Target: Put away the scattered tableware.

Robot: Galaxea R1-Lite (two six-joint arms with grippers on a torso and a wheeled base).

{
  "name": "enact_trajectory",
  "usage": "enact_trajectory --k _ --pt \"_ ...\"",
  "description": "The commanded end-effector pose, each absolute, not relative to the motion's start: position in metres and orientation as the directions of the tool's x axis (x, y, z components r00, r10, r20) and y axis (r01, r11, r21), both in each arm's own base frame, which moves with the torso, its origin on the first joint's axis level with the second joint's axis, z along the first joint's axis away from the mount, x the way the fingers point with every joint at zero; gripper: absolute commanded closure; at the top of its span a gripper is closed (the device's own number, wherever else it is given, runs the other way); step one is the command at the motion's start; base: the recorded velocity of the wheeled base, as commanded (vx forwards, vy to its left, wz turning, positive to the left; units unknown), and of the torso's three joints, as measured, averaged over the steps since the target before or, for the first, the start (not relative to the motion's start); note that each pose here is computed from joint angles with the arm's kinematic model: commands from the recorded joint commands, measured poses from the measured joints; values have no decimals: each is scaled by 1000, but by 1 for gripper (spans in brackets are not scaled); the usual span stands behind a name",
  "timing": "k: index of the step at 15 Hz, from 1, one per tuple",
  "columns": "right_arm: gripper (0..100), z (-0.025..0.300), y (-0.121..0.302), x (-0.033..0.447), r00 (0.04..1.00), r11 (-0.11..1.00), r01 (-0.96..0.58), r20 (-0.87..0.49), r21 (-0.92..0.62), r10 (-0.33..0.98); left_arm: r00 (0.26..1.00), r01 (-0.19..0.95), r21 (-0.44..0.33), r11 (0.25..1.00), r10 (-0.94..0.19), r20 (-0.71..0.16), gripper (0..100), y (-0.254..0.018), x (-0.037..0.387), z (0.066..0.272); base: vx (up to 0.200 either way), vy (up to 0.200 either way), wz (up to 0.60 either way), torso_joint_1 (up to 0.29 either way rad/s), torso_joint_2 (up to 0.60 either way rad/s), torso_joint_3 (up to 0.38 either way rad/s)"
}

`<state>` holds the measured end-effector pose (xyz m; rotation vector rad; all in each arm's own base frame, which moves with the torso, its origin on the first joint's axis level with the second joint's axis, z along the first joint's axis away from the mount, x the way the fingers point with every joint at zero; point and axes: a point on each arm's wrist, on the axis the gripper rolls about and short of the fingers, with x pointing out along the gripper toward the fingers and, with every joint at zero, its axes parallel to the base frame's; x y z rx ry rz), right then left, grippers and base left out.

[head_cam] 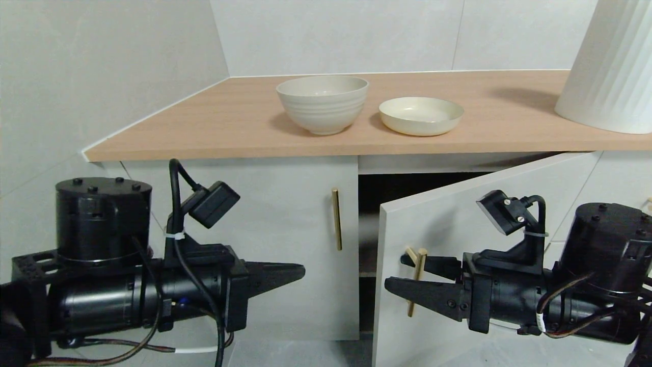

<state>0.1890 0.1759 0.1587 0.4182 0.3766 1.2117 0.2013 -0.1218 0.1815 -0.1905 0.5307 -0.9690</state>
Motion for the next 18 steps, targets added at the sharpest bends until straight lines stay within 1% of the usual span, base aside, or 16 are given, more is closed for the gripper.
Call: enact_trajectory --k 1,3,4,6,8,10,11,13,15,18 --pt "0 159 174 186 309 295 -813 -57 501 949 454 734 -399 550 -834 -313 100 -135 220 185 0 0 0 0 0 0" --pt "0 162 172 184 310 292 -819 -47 495 950 434 743 -424 518 -855 -284 100 -153 236 180 0 0 0 0 0 0" --pt "0 162 171 183 310 292 -818 -48 495 950 423 749 -429 505 -863 -278 100 -164 245 172 0 0 0 0 0 0" --pt "0 161 171 183 310 293 -817 -51 497 949 405 779 -411 473 -881 -245 100 -187 260 151 0 0 0 0 0 0" --pt "0 161 170 183 312 296 -815 -52 497 948 384 811 -392 435 -900 -205 100 -205 264 139 0 0 0 0 0 0" --pt "0 160 168 180 311 298 -822 -56 486 949 393 815 -374 443 -897 -204 100 -219 267 127 0 0 0 0 0 0" --pt "0 159 167 179 312 302 -830 -59 469 948 403 818 -364 446 -895 -190 100 -226 269 118 0 0 0 0 0 0" --pt "0 157 165 179 317 314 -841 -68 441 946 416 843 -327 428 -903 -110 100 -243 272 104 0 0 0 0 0 0" --pt "0 153 161 180 332 335 -848 -81 410 940 430 850 -307 428 -901 -63 100 -248 271 102 0 0 0 0 0 0" --pt "0 153 151 188 382 382 -835 -82 395 920 429 852 -307 424 -902 -55 100 -248 270 104 0 0 0 0 0 0"
